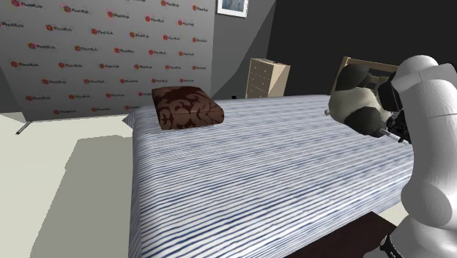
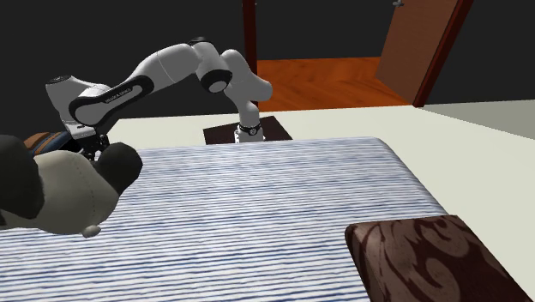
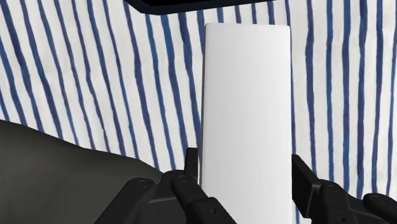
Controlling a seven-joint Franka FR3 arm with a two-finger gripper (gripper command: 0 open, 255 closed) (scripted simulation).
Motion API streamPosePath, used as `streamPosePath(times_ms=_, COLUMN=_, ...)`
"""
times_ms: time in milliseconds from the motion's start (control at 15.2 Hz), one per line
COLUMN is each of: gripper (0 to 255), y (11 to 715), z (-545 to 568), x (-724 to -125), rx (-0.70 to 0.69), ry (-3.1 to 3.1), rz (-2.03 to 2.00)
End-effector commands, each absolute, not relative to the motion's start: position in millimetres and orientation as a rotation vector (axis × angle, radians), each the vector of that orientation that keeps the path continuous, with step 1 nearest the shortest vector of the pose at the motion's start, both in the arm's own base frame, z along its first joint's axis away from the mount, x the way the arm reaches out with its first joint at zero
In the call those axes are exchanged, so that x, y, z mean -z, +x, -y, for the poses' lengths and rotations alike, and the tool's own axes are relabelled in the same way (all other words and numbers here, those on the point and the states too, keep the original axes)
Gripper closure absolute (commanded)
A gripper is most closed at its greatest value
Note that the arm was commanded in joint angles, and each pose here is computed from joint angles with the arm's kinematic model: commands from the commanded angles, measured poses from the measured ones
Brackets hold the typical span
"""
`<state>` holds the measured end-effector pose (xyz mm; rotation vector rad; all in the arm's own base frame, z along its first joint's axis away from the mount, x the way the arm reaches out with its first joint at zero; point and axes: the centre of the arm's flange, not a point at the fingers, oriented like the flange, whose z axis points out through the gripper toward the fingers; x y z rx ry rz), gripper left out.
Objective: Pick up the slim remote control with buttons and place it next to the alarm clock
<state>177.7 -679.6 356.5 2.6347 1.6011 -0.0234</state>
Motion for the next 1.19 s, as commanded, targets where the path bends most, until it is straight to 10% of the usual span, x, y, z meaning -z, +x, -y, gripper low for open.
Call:
streamPosePath(times_ms=0, gripper=255, y=190.8, z=671.6, x=-339.0, rx=-0.018, ry=2.657, rz=-1.645)
streamPosePath(times_ms=198, gripper=255, y=190.8, z=671.6, x=-339.0, rx=-0.018, ry=2.657, rz=-1.645)
streamPosePath(times_ms=264, gripper=0, y=192.8, z=669.2, x=-339.9, rx=-0.017, ry=2.656, rz=-1.645)
streamPosePath(times_ms=1122, gripper=0, y=189.9, z=671.2, x=-389.0, rx=-0.018, ry=2.657, rz=-1.645)
